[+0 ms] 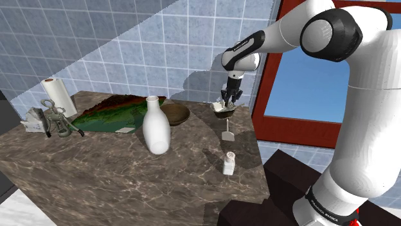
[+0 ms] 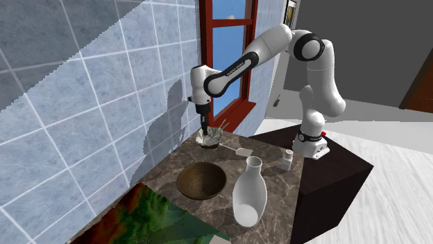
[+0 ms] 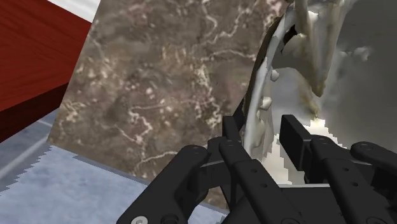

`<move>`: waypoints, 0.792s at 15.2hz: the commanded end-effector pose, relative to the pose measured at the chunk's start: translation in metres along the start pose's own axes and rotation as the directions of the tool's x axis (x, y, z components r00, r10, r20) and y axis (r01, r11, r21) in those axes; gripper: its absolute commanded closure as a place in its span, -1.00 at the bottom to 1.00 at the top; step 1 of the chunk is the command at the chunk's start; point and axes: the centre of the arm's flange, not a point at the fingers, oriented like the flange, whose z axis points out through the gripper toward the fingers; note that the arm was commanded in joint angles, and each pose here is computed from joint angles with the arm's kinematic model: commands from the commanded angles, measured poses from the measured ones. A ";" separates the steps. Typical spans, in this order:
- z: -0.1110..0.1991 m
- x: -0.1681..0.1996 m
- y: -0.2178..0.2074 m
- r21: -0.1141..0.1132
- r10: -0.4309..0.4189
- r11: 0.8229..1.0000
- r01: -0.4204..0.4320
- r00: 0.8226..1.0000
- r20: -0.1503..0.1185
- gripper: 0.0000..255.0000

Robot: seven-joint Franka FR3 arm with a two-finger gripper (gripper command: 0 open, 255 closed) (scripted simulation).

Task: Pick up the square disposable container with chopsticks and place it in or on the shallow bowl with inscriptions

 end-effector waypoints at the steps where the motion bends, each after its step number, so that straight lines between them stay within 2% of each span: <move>1: 0.001 0.000 0.000 -0.001 0.000 1.000 0.000 1.000 0.001 1.00; 12: -0.057 -0.005 -0.006 -0.001 0.000 1.000 0.000 1.000 0.001 1.00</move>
